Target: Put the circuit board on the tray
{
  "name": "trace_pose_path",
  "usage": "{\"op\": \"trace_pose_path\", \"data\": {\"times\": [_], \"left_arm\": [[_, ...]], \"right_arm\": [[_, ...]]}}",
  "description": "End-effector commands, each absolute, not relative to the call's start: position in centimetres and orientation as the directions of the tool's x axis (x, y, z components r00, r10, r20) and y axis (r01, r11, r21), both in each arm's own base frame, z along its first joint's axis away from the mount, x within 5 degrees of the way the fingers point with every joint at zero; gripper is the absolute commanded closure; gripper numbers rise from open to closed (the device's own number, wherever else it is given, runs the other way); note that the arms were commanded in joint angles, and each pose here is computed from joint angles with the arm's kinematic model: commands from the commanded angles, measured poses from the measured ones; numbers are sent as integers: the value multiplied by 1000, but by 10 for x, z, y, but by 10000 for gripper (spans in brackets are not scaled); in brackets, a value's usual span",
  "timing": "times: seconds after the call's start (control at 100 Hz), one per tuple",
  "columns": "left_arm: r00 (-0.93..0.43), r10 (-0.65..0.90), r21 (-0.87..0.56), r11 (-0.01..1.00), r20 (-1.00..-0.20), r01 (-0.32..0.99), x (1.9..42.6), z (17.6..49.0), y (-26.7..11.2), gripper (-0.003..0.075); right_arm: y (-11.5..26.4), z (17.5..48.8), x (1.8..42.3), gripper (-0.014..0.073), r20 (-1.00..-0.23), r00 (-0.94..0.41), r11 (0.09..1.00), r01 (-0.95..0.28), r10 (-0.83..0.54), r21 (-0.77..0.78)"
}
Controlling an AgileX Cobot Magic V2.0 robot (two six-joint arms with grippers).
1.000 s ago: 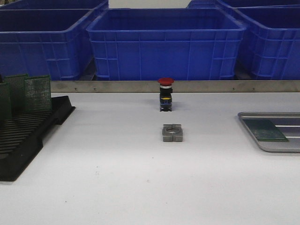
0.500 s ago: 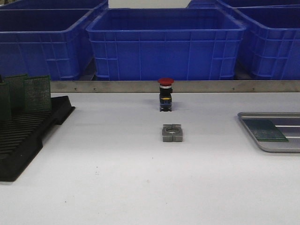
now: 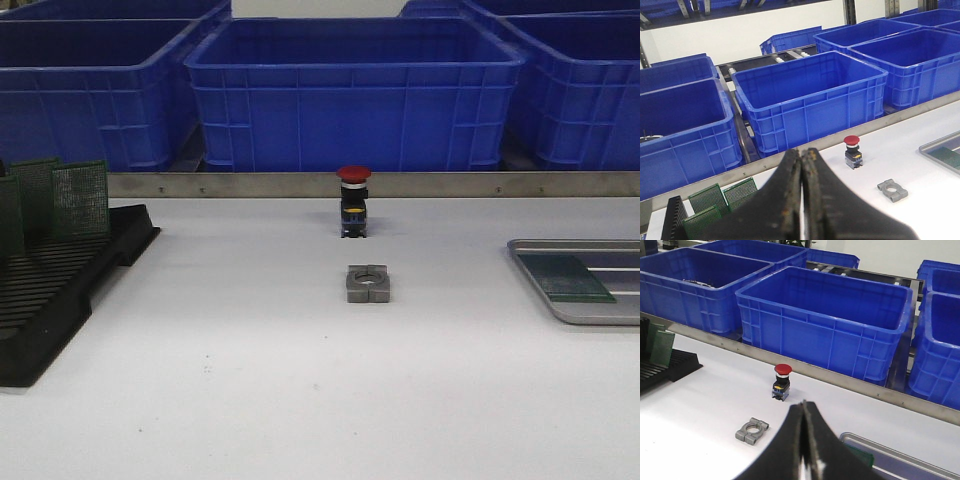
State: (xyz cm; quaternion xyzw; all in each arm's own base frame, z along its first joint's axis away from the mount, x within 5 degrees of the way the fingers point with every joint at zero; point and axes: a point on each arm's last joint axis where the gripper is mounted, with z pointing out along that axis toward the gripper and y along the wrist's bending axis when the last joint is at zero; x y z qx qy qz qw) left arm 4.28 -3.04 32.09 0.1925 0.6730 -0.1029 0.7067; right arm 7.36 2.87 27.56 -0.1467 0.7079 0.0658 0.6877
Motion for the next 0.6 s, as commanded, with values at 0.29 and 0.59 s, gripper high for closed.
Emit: {"op": "trace_pose_path", "data": {"times": [0.29, 0.59], "left_arm": [[114, -37, -18, 985, -993, 170, 60, 303, -11, 741], [80, -75, -72, 997, -994, 38, 58, 226, -2, 741]], "right_arm": [[28, 285, 74, 708, -996, 17, 952, -292, -92, -93], [28, 285, 74, 708, -996, 17, 952, -292, -92, -93]]}}
